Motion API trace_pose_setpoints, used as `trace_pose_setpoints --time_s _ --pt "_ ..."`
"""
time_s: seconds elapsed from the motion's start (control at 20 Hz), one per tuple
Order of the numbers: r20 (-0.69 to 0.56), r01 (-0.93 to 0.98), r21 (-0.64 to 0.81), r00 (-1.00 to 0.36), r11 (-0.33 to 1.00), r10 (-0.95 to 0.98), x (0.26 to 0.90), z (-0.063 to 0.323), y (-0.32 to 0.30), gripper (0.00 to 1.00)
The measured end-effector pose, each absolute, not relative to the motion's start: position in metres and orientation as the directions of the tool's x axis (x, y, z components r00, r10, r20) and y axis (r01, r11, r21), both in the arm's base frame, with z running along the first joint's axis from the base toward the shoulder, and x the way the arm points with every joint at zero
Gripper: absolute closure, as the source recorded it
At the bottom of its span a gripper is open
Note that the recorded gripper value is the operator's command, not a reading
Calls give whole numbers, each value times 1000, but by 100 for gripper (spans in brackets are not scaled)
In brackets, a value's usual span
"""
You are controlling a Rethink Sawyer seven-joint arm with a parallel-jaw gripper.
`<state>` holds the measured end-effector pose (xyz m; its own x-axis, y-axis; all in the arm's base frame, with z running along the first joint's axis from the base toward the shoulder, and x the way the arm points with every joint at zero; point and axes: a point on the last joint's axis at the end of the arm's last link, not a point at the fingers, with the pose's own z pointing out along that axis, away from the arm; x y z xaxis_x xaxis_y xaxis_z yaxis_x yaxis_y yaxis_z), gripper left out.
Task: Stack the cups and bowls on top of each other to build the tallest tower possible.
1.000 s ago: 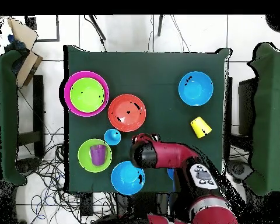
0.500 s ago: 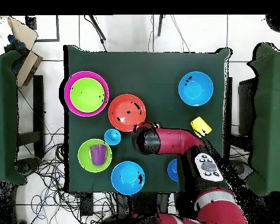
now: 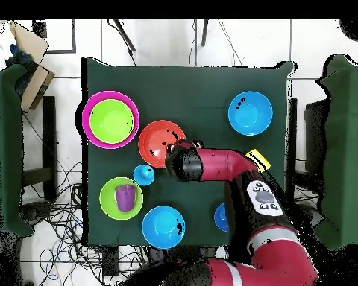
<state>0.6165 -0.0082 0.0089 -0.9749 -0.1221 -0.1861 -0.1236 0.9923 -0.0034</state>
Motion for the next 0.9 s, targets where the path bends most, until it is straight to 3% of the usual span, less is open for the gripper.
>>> trace_pose_setpoints --time_s 0.9 --pt "-171 -151 32 -975 988 -143 610 -40 -27 0"
